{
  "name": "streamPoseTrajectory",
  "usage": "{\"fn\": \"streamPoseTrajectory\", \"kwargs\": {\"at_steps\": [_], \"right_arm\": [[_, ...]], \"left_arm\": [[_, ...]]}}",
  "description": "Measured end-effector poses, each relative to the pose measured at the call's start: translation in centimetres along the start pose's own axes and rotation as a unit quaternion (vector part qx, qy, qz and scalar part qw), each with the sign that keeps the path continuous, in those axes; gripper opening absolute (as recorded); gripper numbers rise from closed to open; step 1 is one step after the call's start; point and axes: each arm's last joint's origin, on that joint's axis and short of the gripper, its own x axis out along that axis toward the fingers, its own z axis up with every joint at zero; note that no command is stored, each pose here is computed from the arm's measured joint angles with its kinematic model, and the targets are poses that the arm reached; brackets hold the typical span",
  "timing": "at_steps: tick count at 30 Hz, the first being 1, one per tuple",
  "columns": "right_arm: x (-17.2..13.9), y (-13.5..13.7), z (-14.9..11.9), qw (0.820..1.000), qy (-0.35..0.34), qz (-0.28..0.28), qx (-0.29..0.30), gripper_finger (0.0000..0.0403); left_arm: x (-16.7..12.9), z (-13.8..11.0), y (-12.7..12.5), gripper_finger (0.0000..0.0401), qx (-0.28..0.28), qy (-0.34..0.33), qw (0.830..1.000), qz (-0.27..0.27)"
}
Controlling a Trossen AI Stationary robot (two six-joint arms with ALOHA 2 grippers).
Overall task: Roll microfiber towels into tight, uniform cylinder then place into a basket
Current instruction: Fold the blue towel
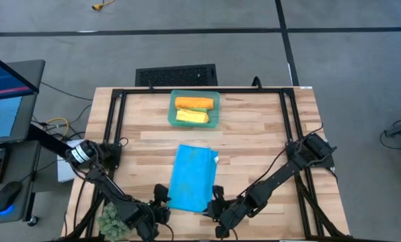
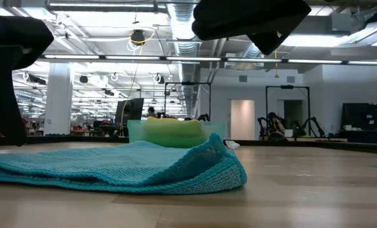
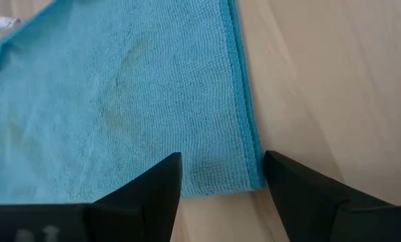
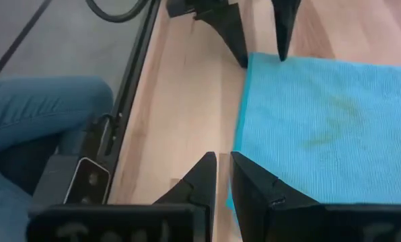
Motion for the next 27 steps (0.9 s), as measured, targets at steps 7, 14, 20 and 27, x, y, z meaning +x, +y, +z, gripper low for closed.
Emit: {"fn": "streamPoseTrajectory", "kwargs": {"at_steps": [7, 14, 20, 27], "right_arm": [[0.0, 0.1, 0.1, 1.000, 0.000, 0.015, 0.004, 0.0066], [0.4, -0.9, 0.5, 1.000, 0.007, 0.023, -0.014, 0.0066], [0.5, -1.1, 0.6, 0.998, 0.006, 0.023, -0.052, 0.0073], [0.6, -1.0, 0.5, 0.997, 0.007, 0.022, -0.078, 0.0140]], "left_arm": [[0.5, 0.4, 0.8, 0.0208, -0.026, 0.019, 0.999, -0.026], [0.8, 0.4, 1.0, 0.0158, -0.033, 0.023, 0.999, -0.031], [0.8, 0.4, 0.9, 0.0084, -0.035, 0.025, 0.998, -0.038], [1.0, 0.7, 0.7, 0.0010, -0.065, 0.010, 0.997, -0.045]]}}
